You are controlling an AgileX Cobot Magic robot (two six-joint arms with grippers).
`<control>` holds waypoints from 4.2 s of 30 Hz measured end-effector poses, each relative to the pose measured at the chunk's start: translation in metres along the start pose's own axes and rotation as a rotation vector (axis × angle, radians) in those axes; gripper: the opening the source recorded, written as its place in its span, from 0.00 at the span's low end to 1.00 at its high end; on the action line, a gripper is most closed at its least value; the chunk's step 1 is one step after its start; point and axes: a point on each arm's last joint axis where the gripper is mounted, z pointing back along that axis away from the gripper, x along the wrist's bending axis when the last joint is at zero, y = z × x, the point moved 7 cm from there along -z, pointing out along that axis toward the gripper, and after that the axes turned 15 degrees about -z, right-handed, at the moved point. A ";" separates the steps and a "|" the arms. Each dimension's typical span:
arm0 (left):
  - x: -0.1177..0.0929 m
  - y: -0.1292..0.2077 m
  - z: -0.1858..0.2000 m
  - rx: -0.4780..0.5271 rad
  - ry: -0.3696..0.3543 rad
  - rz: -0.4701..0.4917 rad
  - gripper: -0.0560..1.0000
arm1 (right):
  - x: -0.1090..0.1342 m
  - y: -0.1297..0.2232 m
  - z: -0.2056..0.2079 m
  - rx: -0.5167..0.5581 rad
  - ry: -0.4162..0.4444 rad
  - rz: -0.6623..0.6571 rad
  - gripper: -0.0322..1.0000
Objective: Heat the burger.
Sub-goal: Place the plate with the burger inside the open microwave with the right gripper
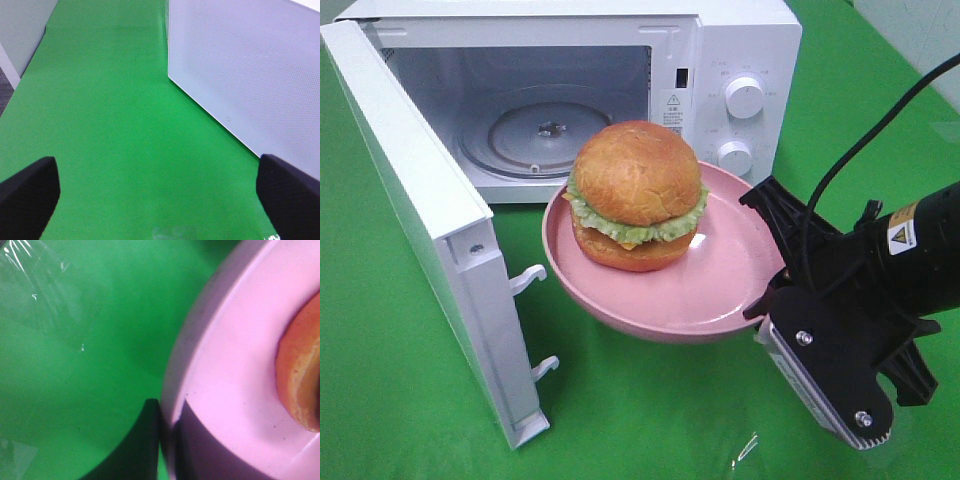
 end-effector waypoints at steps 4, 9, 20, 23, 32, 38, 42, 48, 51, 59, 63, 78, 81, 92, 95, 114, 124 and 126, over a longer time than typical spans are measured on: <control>0.000 0.000 0.000 0.000 0.000 0.000 0.99 | 0.000 0.002 0.000 0.010 0.000 0.026 0.08; 0.000 0.000 0.000 0.000 0.000 0.000 0.99 | 0.000 0.002 -0.002 0.016 -0.009 0.021 0.08; 0.000 0.000 0.000 0.000 0.000 0.000 0.99 | -0.023 0.003 -0.020 0.030 -0.020 0.031 0.08; 0.000 0.000 0.000 0.000 0.000 0.000 0.99 | -0.024 0.003 -0.022 0.031 -0.039 0.032 0.08; 0.000 0.000 0.000 0.000 0.000 0.000 0.99 | -0.038 0.003 -0.033 0.044 -0.051 0.047 0.08; 0.000 0.000 0.000 0.000 0.000 0.000 0.99 | -0.049 -0.006 -0.041 0.043 -0.048 0.078 0.08; 0.000 0.000 0.000 0.000 0.000 0.000 0.99 | -0.057 -0.010 -0.048 0.039 -0.046 0.064 0.08; 0.000 0.000 0.000 0.000 0.000 0.000 0.99 | -0.068 -0.011 -0.057 0.042 -0.047 0.047 0.08; 0.000 0.000 0.000 0.000 0.000 0.000 0.99 | -0.072 -0.011 -0.060 0.044 -0.051 0.044 0.08; 0.000 0.000 0.000 0.000 0.000 0.000 0.99 | -0.084 -0.013 -0.069 0.049 -0.069 0.021 0.08; 0.000 0.000 0.000 0.000 0.000 0.000 0.99 | -0.090 -0.014 -0.075 0.050 -0.073 0.010 0.08; 0.000 0.000 0.000 0.000 0.000 0.000 0.99 | -0.110 -0.021 -0.092 0.053 -0.104 -0.007 0.08; 0.000 0.000 0.000 0.000 0.000 0.000 0.99 | -0.114 -0.024 -0.094 0.052 -0.104 -0.017 0.08; 0.000 0.000 0.000 0.000 0.000 0.000 0.99 | -0.131 -0.027 -0.112 0.066 -0.119 -0.037 0.08; 0.000 0.000 0.000 0.000 0.000 0.000 0.99 | -0.136 -0.027 -0.119 0.069 -0.120 -0.061 0.08; 0.000 0.000 0.000 0.000 0.000 0.000 0.99 | -0.158 -0.029 -0.155 0.089 -0.119 -0.186 0.08; 0.000 0.000 0.000 0.000 0.000 0.000 0.99 | -0.176 -0.026 -0.171 0.119 -0.079 -0.275 0.08; 0.000 0.000 0.000 0.000 0.000 0.000 0.99 | -0.178 -0.027 -0.175 0.119 -0.074 -0.290 0.08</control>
